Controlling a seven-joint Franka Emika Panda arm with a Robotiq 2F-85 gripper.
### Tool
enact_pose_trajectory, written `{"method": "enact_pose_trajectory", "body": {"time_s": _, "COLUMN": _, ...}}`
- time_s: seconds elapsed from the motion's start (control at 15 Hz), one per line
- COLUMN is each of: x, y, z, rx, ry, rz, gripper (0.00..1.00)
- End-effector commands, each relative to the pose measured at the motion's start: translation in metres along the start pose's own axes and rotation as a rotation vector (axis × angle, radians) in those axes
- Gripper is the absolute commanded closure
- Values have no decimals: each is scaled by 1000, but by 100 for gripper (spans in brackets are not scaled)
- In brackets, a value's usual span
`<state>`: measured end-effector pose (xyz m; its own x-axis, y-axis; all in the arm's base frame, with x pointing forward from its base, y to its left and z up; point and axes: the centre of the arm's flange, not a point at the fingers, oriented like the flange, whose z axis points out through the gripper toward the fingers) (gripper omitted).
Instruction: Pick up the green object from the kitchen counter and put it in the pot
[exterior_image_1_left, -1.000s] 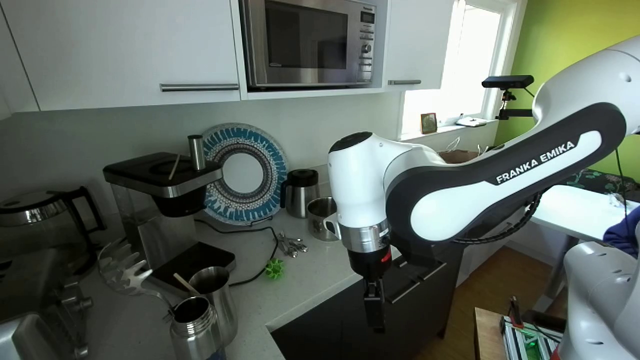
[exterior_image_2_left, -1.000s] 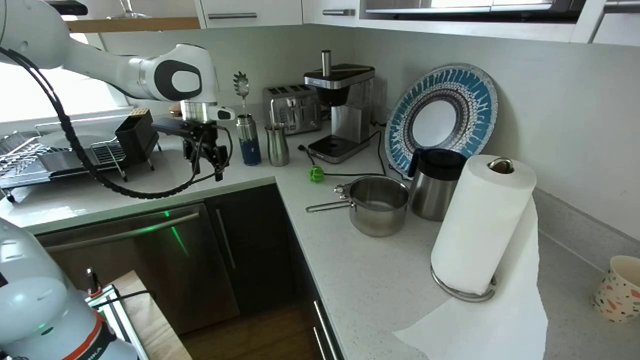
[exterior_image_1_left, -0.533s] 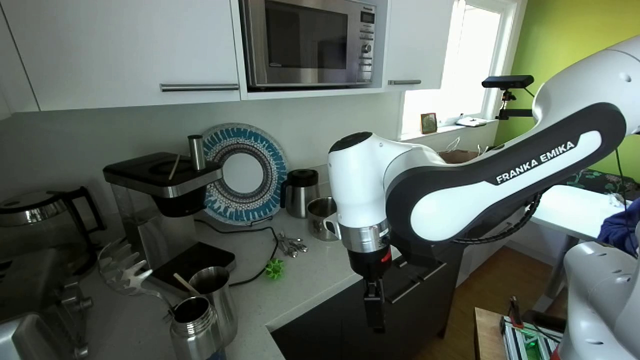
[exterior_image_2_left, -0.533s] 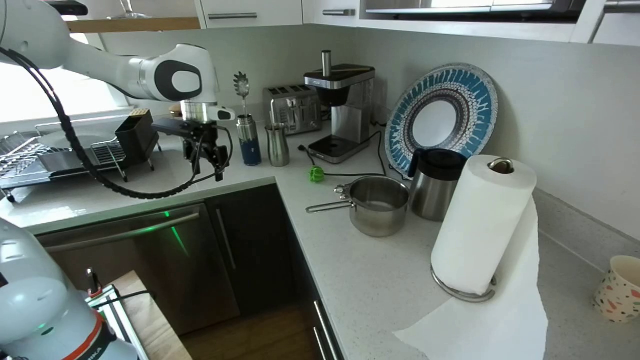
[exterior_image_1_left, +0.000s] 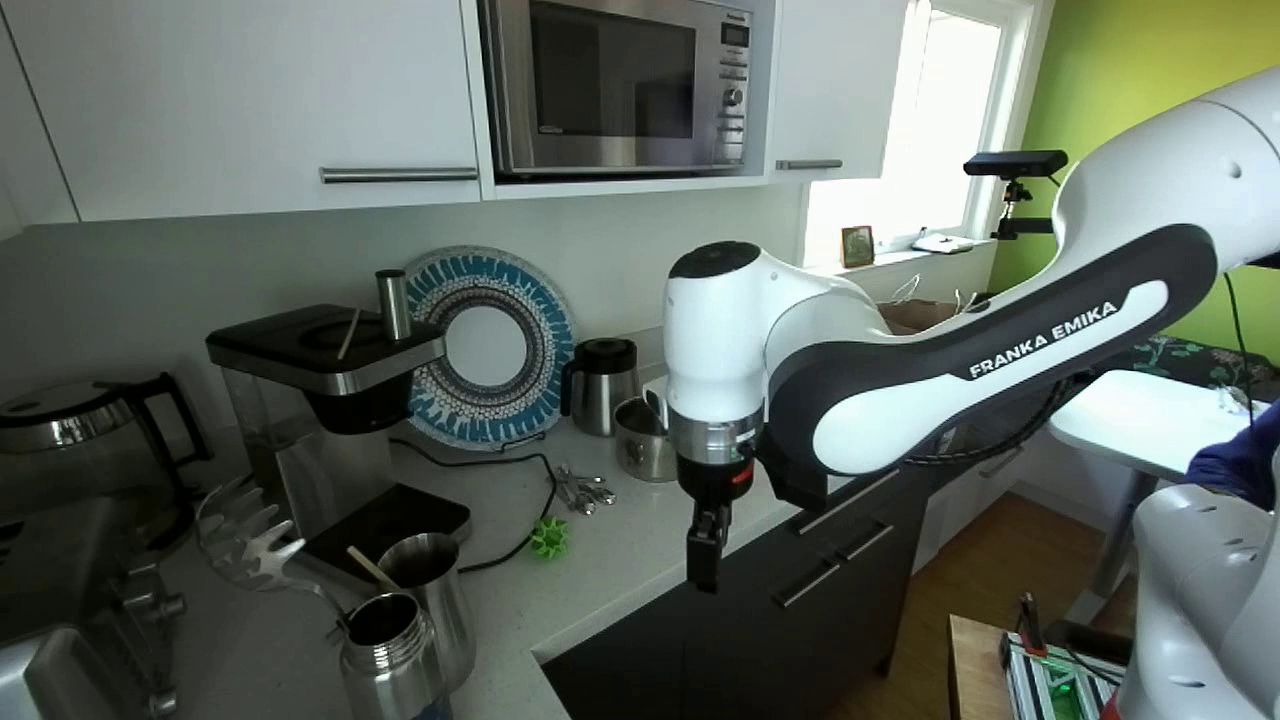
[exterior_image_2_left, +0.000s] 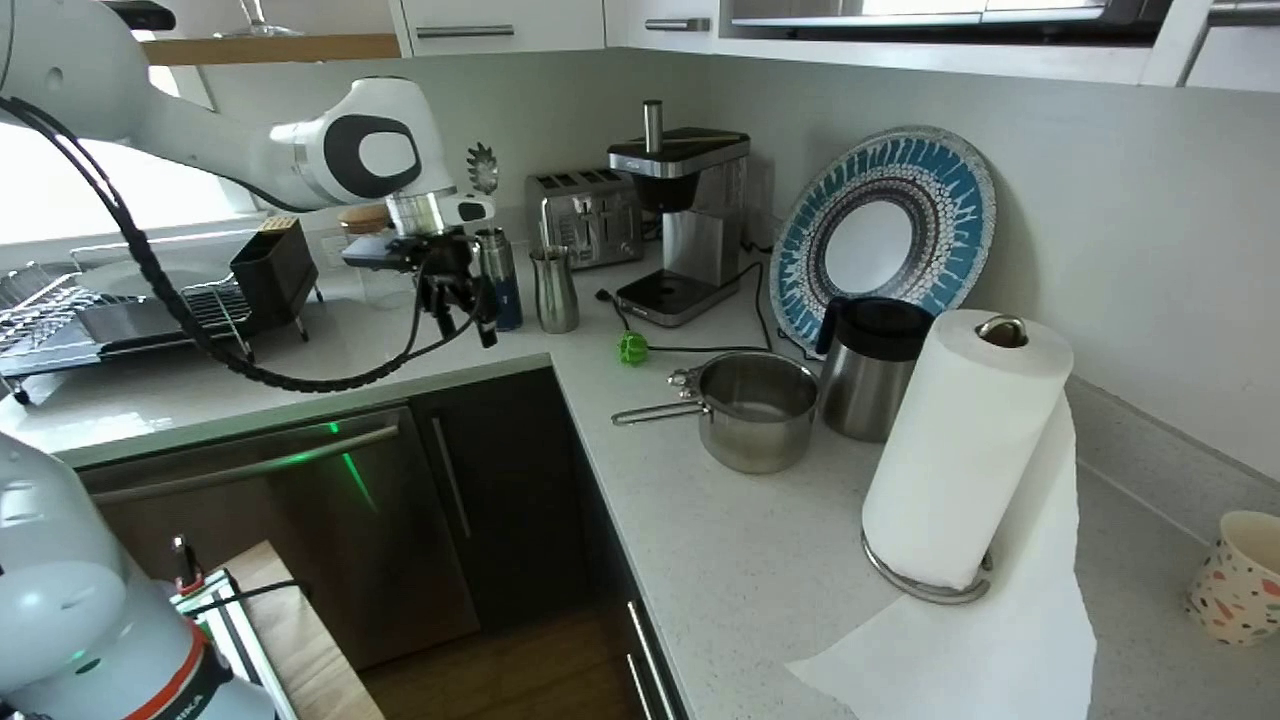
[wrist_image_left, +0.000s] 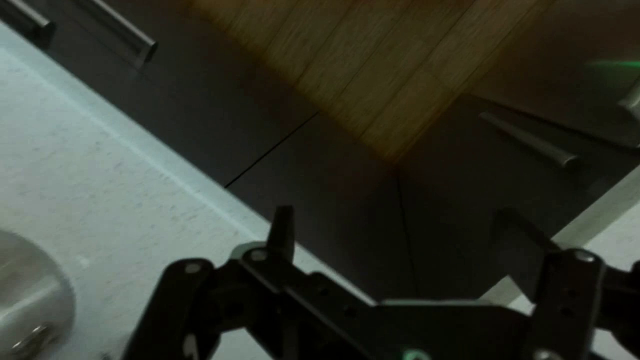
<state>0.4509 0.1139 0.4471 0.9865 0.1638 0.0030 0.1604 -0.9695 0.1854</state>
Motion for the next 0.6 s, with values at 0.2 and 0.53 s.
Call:
{"method": "enact_pose_trajectory", "body": {"time_s": 0.2, "x": 37, "y": 90, "z": -13, "rx": 161, "ry": 223, "rz": 1, "gripper": 0}}
{"method": "enact_pose_trajectory", "body": {"time_s": 0.53, "x": 33, "y": 114, "z": -18, "rx": 223, "ry": 280, "rz": 6, "gripper": 0}}
